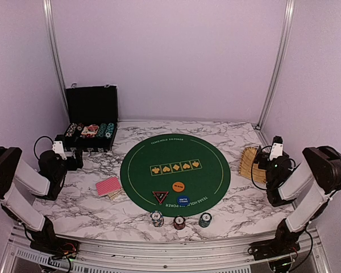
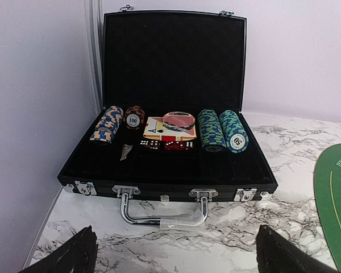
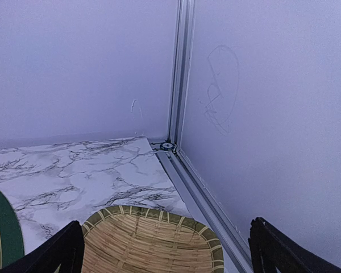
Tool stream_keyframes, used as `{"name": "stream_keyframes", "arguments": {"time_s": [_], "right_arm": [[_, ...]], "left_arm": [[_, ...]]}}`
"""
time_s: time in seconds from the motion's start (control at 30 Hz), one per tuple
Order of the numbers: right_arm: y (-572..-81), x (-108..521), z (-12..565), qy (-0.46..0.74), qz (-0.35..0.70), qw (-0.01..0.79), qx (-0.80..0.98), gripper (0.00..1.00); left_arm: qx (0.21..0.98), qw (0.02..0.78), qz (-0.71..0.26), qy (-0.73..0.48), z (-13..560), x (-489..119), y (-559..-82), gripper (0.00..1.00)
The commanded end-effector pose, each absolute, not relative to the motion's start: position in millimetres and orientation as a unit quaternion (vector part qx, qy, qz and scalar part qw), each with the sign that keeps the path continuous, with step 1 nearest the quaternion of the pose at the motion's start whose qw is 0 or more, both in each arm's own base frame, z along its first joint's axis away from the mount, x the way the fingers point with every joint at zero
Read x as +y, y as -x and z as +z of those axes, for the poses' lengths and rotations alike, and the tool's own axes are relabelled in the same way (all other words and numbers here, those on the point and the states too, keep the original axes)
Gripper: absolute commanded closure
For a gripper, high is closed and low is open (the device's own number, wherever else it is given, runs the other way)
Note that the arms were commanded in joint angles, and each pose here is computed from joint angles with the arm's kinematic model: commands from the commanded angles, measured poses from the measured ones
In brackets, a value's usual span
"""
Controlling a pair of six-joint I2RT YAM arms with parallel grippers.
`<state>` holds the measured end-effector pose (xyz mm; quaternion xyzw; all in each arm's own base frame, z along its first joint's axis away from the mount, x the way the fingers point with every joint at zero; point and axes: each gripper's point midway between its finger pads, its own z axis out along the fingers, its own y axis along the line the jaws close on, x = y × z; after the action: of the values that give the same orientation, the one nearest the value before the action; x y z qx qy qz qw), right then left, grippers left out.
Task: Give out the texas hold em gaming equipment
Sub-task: Move the all-in button to the poker table mat.
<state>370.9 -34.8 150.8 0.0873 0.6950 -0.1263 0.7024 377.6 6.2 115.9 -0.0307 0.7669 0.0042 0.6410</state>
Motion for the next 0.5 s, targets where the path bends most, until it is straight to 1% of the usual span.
{"name": "stream_keyframes", "arguments": {"time_s": [0.0, 0.33, 0.47], "right_arm": [[-371, -36, 154, -0.089, -0.124, 0.705, 0.692, 0.01], [-372, -35, 154, -0.088, -0.123, 0.705, 0.693, 0.01], [-372, -36, 154, -0.091, -0.124, 0.705, 0.692, 0.01]], "left_arm": [[0.754, 0.656, 0.006, 0.036, 127, 8, -383, 0.01], [0.754, 0.656, 0.003, 0.035, 128, 7, -384, 0.01], [0.771, 0.637, -0.010, 0.017, 137, 7, -397, 0.01]]}}
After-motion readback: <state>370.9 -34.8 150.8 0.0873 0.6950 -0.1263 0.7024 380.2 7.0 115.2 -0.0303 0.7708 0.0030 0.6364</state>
